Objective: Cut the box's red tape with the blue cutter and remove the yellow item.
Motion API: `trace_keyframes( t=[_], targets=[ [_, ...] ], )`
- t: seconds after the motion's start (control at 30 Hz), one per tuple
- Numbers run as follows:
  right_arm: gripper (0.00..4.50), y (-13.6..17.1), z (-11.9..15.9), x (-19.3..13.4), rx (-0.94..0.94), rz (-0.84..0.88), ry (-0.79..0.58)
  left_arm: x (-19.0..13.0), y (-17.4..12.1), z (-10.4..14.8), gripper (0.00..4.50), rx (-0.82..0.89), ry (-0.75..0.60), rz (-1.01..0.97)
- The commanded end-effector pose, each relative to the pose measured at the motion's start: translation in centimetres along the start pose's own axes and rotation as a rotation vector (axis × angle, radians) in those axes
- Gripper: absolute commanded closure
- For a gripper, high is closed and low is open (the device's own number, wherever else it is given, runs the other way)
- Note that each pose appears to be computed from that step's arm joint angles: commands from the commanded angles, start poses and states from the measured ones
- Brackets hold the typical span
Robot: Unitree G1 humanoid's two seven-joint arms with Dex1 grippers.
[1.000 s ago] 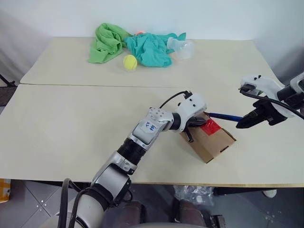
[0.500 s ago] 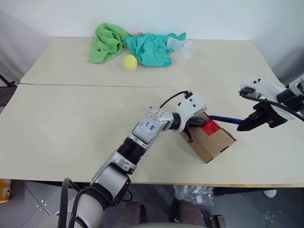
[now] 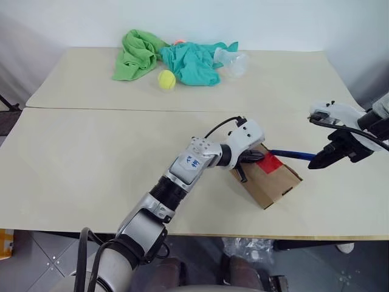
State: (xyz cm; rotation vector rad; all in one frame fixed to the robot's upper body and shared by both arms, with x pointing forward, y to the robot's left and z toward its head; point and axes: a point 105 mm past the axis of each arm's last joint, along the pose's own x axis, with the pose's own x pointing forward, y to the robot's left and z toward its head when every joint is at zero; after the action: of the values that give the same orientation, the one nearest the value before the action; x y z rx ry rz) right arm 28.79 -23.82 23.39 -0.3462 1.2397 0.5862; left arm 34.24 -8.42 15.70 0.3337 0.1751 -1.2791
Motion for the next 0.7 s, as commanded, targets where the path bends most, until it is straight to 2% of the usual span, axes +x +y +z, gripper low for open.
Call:
trace_keyframes(
  t=[0.03,0.23,0.4,0.7],
  targets=[
    [4.33,-0.07,-0.56,-0.11,0.004,0.023,0.026,-0.22,0.74,-2.92,4.50,-0.032,0.108,0.041],
    [4.33,-0.09,-0.93,0.11,-0.012,0.038,0.060,-0.31,0.76,-3.01,4.50,-0.038,0.108,0.047],
    [4.33,-0.30,-0.20,0.23,-0.029,0.039,0.062,-0.30,0.75,-3.00,4.50,-0.041,0.105,0.050],
    [4.33,-0.06,-1.02,0.42,-0.061,0.048,0.116,-0.42,0.93,-3.09,4.50,-0.047,0.103,0.064]
  ],
)
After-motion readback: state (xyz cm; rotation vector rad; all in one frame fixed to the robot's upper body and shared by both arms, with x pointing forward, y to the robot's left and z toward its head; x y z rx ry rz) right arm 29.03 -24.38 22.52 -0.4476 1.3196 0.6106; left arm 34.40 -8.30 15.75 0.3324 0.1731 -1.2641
